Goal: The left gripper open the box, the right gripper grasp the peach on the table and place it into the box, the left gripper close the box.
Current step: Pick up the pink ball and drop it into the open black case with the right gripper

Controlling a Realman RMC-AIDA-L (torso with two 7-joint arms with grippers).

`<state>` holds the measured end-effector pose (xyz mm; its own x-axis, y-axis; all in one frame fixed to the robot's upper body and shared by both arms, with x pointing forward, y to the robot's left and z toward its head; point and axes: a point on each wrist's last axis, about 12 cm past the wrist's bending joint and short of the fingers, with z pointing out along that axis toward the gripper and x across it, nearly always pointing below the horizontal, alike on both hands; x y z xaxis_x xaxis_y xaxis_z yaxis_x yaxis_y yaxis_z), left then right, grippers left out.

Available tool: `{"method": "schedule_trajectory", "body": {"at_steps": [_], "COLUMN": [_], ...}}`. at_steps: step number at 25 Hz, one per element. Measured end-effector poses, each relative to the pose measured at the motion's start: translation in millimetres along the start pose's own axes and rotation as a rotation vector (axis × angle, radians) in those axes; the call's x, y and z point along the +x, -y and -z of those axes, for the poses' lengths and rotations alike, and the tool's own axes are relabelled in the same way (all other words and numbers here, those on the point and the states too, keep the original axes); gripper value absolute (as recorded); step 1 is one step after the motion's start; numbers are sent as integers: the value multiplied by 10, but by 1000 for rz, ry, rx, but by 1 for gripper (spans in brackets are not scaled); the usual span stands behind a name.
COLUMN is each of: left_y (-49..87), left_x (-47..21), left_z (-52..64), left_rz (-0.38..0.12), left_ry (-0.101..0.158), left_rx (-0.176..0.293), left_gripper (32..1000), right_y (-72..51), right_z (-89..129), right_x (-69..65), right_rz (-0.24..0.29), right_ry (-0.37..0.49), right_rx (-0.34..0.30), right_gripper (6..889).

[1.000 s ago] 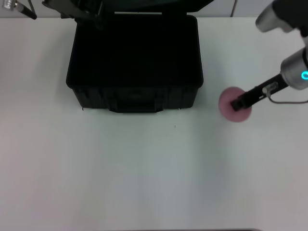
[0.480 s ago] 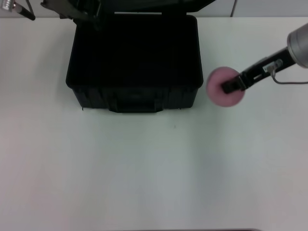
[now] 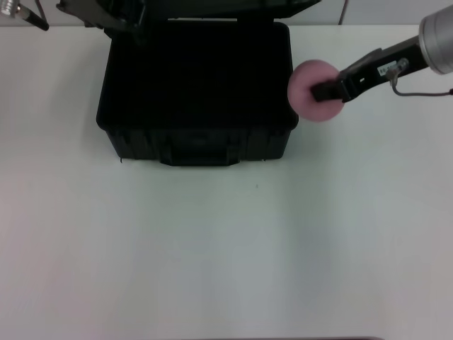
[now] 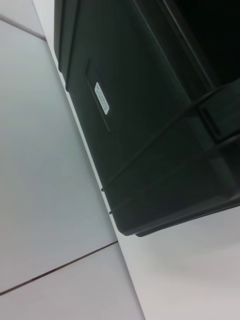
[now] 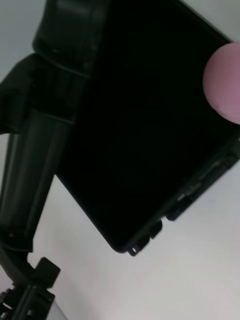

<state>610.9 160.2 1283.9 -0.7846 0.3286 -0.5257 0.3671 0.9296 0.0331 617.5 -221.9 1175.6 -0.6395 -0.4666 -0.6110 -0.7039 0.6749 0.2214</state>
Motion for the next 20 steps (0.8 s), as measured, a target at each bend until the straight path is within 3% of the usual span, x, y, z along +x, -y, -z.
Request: {"method": "schedule_trajectory", "body": {"at_steps": [4, 9, 13, 20], "left_y": [10, 24, 29, 34], "left_x": [-8, -14, -15, -21], "left_z": [14, 19, 20, 25], "left_rz": [-3, -7, -9, -11], "left_ry": [5, 4, 4, 6], "left_rx": [0, 2, 3, 3], "left_gripper": [383, 383, 384, 384], "right_y": [11, 12, 23, -31], "right_z": [-50, -168, -220, -414], "right_x": [-10, -19, -37, -61], "right_rz": [35, 49, 78, 134], "right_ry": [21, 71, 106, 154], "right_rx": [16, -22, -14, -18], "right_gripper": [41, 41, 41, 42]}}
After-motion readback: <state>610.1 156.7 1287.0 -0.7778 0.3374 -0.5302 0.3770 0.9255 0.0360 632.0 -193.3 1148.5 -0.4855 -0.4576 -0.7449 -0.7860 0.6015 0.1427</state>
